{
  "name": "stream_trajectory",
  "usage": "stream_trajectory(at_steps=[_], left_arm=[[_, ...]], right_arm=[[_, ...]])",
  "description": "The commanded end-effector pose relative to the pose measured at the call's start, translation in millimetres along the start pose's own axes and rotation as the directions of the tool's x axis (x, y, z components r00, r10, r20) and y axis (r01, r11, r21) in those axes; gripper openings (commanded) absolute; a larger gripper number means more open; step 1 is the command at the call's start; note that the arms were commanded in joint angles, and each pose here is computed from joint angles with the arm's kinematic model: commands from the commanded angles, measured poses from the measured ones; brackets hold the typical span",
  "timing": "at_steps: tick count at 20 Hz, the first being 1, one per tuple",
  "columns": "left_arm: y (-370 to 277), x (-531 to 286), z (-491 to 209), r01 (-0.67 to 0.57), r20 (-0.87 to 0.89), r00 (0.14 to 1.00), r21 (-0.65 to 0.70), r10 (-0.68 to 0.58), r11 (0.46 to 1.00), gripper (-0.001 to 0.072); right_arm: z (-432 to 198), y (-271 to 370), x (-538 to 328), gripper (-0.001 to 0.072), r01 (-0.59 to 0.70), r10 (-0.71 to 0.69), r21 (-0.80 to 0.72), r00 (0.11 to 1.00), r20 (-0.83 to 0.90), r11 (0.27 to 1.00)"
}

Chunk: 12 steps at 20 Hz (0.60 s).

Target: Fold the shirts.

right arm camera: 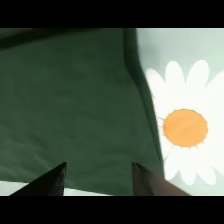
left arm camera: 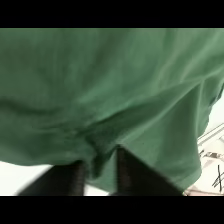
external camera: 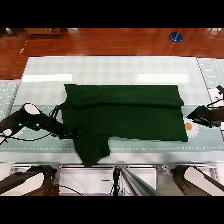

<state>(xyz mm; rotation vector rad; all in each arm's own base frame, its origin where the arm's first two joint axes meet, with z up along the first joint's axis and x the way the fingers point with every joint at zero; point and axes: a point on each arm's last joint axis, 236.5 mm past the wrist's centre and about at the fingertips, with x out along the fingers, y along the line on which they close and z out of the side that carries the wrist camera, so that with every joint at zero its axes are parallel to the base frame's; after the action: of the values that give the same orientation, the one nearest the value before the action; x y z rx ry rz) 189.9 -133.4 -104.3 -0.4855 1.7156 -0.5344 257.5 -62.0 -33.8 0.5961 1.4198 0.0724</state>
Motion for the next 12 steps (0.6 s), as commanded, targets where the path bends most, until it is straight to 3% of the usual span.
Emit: stream_trajectory(at_steps=[1,4,6,12], left_arm=[[-1,3,5,0.001,0.014,1.0,0.008,-0.001,1.0,0.0056],[-2,3,3,0.004,0.007,1.0,0.02,-0.004,1.0,0.0033],[-2,3,3,0.004,0.007,1.0,0.019,-0.004,1.0,0.0033],[-2,3,3,0.005,0.008,1.0,0.019,-0.005,1.0,0.0034]], right_arm=[[-6,-9,-1,0.0497,0.04,-0.04,0.016,0.999,-0.023,0.999],[-17,-24,-3,0.05,0.095,-0.094,0.017,0.993,-0.066,0.995],[-27,-33,-2,0.0543,0.066,-0.059,0.085,0.995,-0.074,0.994],[-65,-57,26,0.0542,0.022,0.002,0.237,0.995,-0.1,0.971]])
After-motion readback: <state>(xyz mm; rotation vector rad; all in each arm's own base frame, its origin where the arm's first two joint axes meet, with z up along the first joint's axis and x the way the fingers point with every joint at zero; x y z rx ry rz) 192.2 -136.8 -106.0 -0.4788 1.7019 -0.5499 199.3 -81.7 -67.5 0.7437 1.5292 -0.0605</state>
